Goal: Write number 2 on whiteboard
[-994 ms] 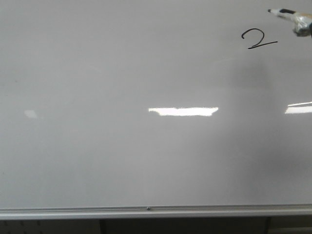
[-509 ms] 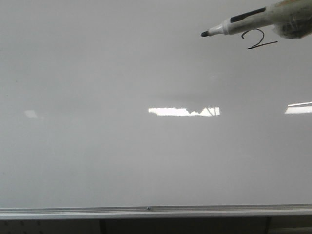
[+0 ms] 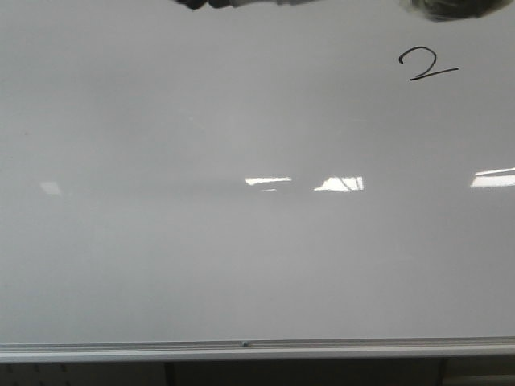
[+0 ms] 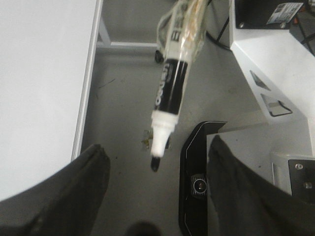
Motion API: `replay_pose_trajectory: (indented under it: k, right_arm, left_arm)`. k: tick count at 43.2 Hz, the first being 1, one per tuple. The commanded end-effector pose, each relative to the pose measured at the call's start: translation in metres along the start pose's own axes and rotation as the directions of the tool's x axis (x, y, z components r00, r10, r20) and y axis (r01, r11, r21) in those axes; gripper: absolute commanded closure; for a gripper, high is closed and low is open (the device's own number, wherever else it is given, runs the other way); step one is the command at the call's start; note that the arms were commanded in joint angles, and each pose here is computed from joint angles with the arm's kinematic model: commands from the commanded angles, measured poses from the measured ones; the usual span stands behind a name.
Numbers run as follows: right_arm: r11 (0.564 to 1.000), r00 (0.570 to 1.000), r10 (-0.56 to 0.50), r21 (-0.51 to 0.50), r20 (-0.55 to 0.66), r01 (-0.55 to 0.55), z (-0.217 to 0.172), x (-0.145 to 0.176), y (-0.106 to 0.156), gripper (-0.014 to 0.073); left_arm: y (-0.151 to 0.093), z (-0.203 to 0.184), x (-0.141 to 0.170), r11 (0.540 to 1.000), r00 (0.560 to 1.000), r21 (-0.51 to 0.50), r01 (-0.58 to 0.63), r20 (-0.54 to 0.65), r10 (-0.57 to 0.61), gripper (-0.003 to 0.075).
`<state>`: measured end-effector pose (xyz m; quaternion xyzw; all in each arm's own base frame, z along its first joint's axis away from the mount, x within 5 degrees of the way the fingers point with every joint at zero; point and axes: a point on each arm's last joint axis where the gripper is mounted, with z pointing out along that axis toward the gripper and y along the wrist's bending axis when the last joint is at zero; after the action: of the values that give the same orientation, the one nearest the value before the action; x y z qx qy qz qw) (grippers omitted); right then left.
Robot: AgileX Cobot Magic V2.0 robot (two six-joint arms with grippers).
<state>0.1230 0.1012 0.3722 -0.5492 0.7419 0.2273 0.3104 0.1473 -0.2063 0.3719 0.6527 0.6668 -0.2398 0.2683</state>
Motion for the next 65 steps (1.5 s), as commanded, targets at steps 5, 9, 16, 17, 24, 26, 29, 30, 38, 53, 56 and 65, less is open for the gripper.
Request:
replay_pose_trajectory:
  k: [5, 9, 16, 17, 24, 26, 29, 30, 38, 53, 56, 65]
  right_arm:
    - [1.000, 0.998, -0.025, -0.011, 0.065, 0.026, -0.009, -0.009, 0.006, 0.0568]
    - [1.000, 0.998, -0.025, -0.009, 0.066, 0.025, -0.009, -0.010, 0.006, 0.0568]
    - [1.000, 0.998, -0.025, -0.009, 0.066, 0.025, -0.009, -0.010, 0.006, 0.0568]
    - [1.000, 0.998, -0.025, -0.009, 0.066, 0.025, -0.009, -0.010, 0.006, 0.0568]
    - [1.000, 0.998, -0.025, -0.009, 0.066, 0.025, -0.009, -0.010, 0.006, 0.0568]
    - [1.000, 0.998, -0.025, -0.009, 0.066, 0.025, -0.009, -0.010, 0.006, 0.0568]
    - [1.000, 0.998, -0.025, -0.009, 0.066, 0.025, -0.009, -0.010, 0.006, 0.0568]
    - [1.000, 0.998, -0.025, -0.009, 0.066, 0.025, -0.009, -0.010, 0.006, 0.0568]
    - [1.000, 0.998, -0.025, -0.009, 0.066, 0.025, -0.009, -0.010, 0.006, 0.0568]
    - [1.000, 0.998, -0.025, -0.009, 0.066, 0.025, -0.009, -0.010, 0.006, 0.0536]
    - [1.000, 0.998, -0.025, -0.009, 0.066, 0.025, -0.009, -0.010, 0.006, 0.0453]
    - [1.000, 0.997, -0.027, 0.003, 0.067, 0.027, -0.009, -0.010, 0.005, 0.0083]
  left_arm:
    - [0.002, 0.000, -0.021, 0.999, 0.993, 0.027, -0.028, 0.120, 0.025, 0.0294]
    - [0.004, 0.007, -0.021, 0.998, 0.994, 0.045, -0.034, 0.109, 0.029, 0.0294]
    - [0.000, 0.021, -0.026, 0.994, 0.993, 0.080, -0.069, 0.102, 0.060, 0.0294]
    - [0.000, 0.022, -0.026, 0.994, 0.993, 0.080, -0.068, 0.102, 0.060, 0.0294]
    - [0.001, 0.023, -0.028, 0.996, 0.992, 0.064, -0.067, 0.113, 0.060, 0.0295]
    - [0.002, 0.023, -0.028, 0.996, 0.991, 0.061, -0.067, 0.116, 0.060, 0.0302]
    - [0.002, 0.023, -0.028, 0.996, 0.991, 0.060, -0.067, 0.116, 0.060, 0.0342]
    - [0.002, 0.023, -0.028, 0.996, 0.991, 0.058, -0.067, 0.117, 0.060, 0.0359]
    - [0.003, 0.023, -0.029, 0.997, 0.991, 0.049, -0.066, 0.124, 0.059, 0.0535]
    - [0.003, 0.023, -0.029, 0.997, 0.991, 0.049, -0.066, 0.124, 0.059, 0.0684]
    - [0.003, 0.023, -0.029, 0.997, 0.991, 0.049, -0.066, 0.124, 0.059, 0.0697]
    - [0.003, 0.023, -0.029, 0.997, 0.991, 0.049, -0.066, 0.124, 0.059, 0.0702]
